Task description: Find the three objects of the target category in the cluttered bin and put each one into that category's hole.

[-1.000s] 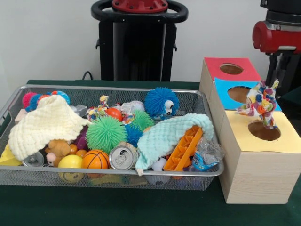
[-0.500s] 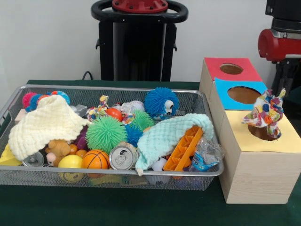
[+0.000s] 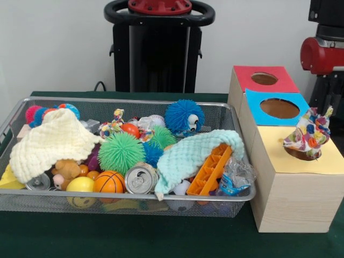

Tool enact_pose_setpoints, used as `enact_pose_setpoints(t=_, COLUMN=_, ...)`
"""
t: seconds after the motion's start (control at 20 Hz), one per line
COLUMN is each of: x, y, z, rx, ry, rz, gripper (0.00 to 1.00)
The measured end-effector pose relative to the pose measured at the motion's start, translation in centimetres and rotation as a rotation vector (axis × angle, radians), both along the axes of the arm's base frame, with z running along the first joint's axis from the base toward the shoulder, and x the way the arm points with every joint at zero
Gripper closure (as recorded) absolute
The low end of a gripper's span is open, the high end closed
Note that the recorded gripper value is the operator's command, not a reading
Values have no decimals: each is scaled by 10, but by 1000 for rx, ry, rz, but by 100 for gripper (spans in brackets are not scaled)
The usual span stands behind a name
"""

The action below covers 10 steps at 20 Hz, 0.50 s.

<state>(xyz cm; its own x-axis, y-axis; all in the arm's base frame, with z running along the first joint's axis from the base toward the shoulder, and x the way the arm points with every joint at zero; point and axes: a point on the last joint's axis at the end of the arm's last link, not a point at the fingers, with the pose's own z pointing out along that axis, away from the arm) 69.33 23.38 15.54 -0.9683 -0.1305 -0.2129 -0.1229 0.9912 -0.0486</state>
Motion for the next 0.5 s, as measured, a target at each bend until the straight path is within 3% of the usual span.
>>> enact_pose_setpoints(t=0.5, x=7, y=2, z=5, rx=2, ry=-16, rz=3, gripper=100)
